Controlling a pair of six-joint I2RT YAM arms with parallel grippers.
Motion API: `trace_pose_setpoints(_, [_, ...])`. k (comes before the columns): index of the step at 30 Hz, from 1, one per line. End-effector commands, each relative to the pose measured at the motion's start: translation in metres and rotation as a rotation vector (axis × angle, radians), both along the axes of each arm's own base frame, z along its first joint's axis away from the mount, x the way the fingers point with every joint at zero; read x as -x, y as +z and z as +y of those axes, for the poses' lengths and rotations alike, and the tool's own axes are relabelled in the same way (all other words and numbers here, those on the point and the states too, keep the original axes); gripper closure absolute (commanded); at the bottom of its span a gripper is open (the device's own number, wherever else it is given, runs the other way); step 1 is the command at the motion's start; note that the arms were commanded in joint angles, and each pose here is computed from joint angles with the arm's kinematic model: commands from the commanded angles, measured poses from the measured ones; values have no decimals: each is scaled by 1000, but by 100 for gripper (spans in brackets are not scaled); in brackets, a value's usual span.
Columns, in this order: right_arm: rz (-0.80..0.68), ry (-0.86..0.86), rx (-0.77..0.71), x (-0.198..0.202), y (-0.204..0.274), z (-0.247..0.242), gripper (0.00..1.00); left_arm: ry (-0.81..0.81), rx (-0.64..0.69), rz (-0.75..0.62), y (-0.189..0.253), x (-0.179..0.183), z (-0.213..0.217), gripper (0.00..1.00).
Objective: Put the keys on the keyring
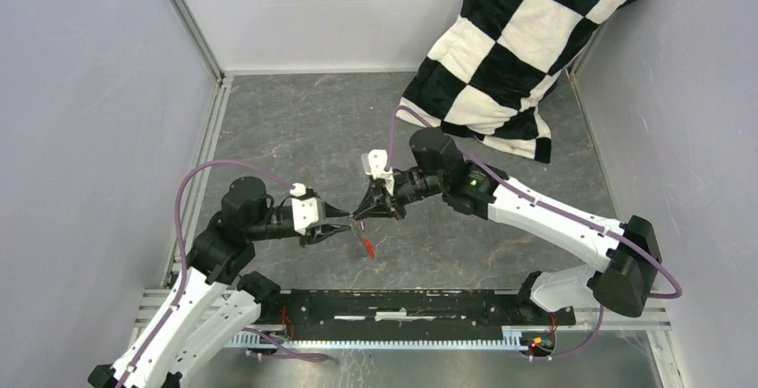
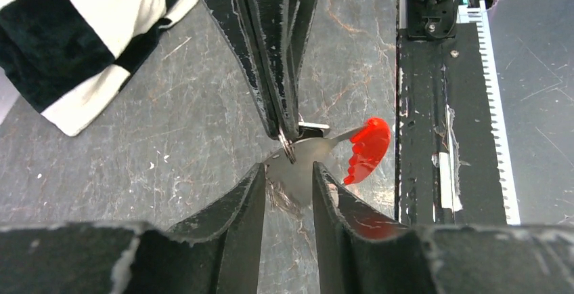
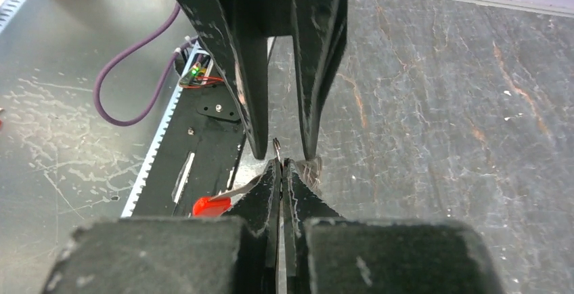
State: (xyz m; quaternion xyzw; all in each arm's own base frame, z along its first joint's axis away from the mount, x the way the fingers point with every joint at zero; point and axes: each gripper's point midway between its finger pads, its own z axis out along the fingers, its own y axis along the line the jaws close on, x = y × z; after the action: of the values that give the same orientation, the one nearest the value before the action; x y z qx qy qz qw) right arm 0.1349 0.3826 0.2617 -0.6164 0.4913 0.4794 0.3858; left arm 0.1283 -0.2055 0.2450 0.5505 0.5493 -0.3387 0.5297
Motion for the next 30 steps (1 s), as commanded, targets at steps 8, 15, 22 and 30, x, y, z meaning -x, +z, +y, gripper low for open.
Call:
trace_pose_setpoints(8, [-163, -62, 218, -9, 0, 7, 100, -82, -63, -2, 14, 1, -4, 68])
trace_pose_setpoints(15, [-180, -72, 236, -10, 7, 11, 100, -105, -74, 3, 11, 5, -4, 83])
trace_pose_setpoints(22, [-173, -53, 220, -4, 14, 18, 100, -100, -88, 20, 7, 1, -5, 87])
trace_pose_setpoints(30, [-158, -37, 189, 1, 20, 26, 100, -99, -88, 43, 5, 1, -6, 72])
